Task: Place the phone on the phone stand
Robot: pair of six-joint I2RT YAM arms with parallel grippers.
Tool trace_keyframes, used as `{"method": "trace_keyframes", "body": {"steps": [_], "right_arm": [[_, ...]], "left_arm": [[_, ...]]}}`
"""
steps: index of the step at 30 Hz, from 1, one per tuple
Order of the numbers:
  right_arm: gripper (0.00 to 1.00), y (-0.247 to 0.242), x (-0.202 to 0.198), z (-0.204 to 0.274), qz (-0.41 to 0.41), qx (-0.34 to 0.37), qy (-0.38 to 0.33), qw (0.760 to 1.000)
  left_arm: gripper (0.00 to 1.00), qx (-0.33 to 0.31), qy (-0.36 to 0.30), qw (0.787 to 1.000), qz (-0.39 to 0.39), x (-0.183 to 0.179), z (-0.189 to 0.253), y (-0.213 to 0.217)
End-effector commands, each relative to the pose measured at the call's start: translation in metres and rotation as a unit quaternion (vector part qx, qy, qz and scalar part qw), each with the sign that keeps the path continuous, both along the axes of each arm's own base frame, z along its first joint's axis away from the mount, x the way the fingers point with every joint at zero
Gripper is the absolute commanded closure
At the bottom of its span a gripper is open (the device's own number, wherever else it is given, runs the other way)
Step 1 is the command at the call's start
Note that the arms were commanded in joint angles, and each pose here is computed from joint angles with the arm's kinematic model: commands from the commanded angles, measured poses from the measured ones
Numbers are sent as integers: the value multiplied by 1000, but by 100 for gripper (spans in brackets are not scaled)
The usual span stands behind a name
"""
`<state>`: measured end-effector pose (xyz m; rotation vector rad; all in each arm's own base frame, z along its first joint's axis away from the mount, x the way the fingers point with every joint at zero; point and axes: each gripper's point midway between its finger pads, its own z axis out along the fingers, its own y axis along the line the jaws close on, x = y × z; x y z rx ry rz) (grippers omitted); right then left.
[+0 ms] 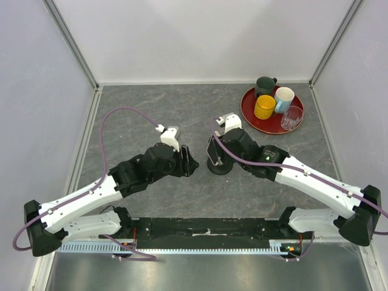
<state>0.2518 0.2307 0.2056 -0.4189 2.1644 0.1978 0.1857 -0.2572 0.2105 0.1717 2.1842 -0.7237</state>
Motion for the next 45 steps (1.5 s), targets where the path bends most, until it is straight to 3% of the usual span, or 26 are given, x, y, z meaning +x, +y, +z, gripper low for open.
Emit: {"method": "trace_keyframes", "body": {"steps": [1,4,11,22,31,42,45], "right_arm": [[31,-16,-3,5,-3,33,8,999],[39,-24,-3,4,13,42,6,999],[38,-31,1,10,53,21,-18,998],[21,-55,12,33,35,34,-42,998],[14,-42,-14,51,90,96,-38,991],[9,-58,-37,54,104,95,-48,989],[9,-59,-43,53,111,97,-48,988]], "left_arm": [[41,-64,-18,995,-69,-4,23,-23],[41,-83,-15,993,-81,2,27,-25],[36,-120,-20,983,-141,16,49,-33],[39,-60,-63,970,-228,52,60,-76],[40,-57,-83,959,-266,68,62,-100],[47,-68,-139,896,-416,56,61,-112],[45,-50,-148,889,-432,62,60,-112]]}}
